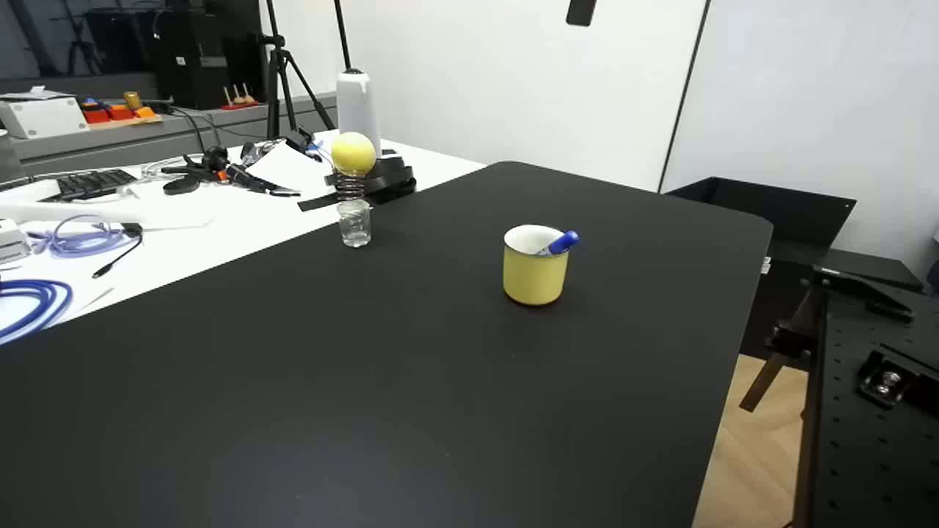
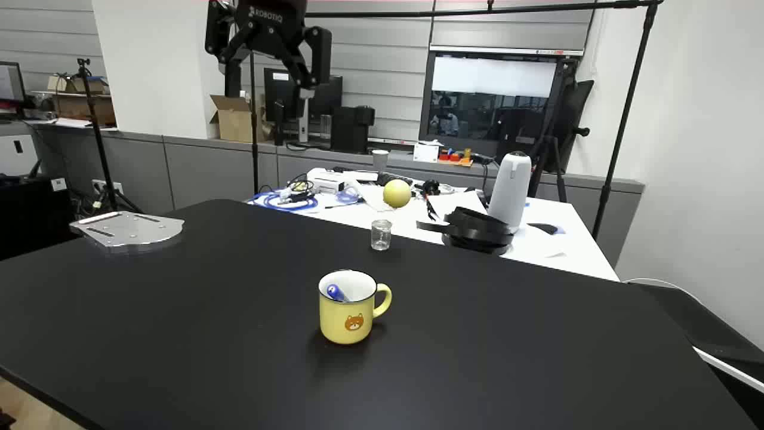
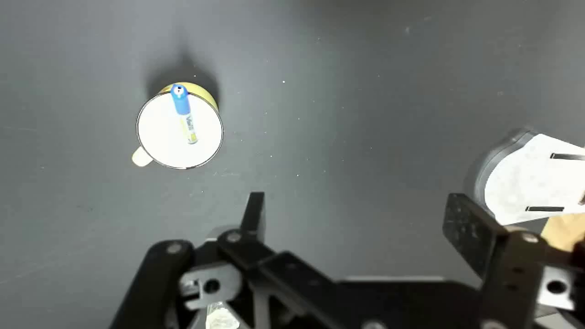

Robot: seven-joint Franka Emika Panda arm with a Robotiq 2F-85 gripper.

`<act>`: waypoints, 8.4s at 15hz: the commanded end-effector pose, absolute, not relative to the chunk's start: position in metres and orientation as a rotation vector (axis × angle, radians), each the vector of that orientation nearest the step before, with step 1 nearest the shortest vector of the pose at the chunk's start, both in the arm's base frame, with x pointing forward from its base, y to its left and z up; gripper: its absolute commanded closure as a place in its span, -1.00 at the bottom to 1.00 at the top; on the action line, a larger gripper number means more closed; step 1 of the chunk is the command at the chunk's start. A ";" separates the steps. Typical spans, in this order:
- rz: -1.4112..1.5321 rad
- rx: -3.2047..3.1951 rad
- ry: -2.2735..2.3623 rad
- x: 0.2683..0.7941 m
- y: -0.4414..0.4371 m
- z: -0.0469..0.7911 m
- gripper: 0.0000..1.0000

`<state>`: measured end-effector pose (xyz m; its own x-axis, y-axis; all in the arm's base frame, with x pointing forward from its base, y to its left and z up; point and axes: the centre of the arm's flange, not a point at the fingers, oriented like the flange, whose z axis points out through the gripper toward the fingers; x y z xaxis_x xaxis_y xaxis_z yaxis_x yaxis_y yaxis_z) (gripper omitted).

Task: Take the blue marker out of the yellow mug and put it on the table

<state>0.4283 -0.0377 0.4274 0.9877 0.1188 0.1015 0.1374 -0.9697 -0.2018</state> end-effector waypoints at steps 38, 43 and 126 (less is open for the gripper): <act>-0.090 -3.221 0.211 0.460 -0.124 0.253 -1.00; 0.089 -3.199 0.187 0.454 -0.117 0.222 -1.00; 0.336 -3.036 -0.280 0.491 -0.037 0.190 -1.00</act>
<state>0.4866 -0.0348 0.1742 0.9409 0.2925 -0.1708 0.2786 -0.9551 -0.1009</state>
